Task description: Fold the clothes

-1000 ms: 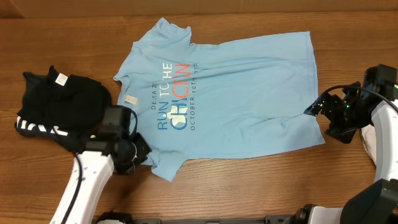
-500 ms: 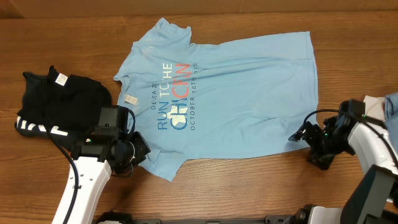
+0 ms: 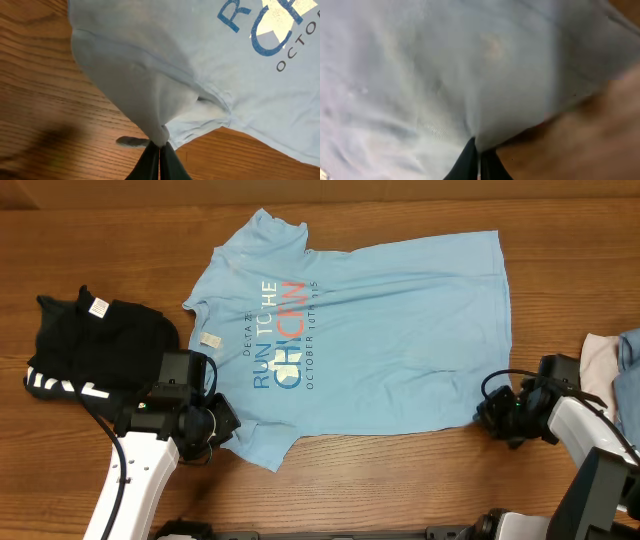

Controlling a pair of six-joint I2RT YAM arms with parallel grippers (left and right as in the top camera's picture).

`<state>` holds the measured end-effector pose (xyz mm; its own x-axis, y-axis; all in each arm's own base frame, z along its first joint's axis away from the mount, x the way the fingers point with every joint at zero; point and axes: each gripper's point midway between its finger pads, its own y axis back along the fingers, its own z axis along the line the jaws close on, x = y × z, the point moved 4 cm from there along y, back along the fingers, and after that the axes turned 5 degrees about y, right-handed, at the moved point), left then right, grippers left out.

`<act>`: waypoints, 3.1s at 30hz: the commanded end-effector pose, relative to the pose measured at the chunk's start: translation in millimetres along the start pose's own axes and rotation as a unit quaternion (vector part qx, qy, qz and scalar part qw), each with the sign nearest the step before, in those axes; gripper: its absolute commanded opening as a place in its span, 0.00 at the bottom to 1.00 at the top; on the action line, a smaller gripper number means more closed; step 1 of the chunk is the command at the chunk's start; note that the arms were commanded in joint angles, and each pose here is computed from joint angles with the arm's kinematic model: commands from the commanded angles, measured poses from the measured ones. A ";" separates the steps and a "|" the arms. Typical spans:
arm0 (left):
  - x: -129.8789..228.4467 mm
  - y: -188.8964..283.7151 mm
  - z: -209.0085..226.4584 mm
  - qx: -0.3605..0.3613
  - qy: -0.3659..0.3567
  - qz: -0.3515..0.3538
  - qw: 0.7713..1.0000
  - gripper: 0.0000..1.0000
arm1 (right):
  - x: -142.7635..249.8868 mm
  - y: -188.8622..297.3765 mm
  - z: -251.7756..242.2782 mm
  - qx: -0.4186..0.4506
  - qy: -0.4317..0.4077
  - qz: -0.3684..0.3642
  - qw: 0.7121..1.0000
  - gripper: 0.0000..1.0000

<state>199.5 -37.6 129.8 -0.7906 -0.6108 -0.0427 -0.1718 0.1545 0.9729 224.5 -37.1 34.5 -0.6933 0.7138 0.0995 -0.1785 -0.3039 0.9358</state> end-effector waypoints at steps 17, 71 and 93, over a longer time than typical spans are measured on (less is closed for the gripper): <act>-11.3 72.3 -22.2 0.086 -0.009 -0.092 0.992 0.04 | 44.4 110.1 38.1 -0.075 0.020 -0.037 0.996 0.04; -43.1 -123.1 -93.8 0.029 -0.201 0.048 0.978 0.50 | -71.7 48.8 80.9 -0.093 0.084 -0.039 0.991 0.90; -126.9 -57.8 -178.2 0.082 -0.281 -0.154 0.944 0.04 | -71.9 48.7 80.9 -0.093 0.084 -0.039 0.991 0.91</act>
<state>398.1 -108.1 111.4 -0.8975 -0.2123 -0.3867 -0.4273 0.2009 0.8815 318.1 -53.0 95.8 -0.7691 0.6387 -0.0251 -0.3382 -0.3733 0.8639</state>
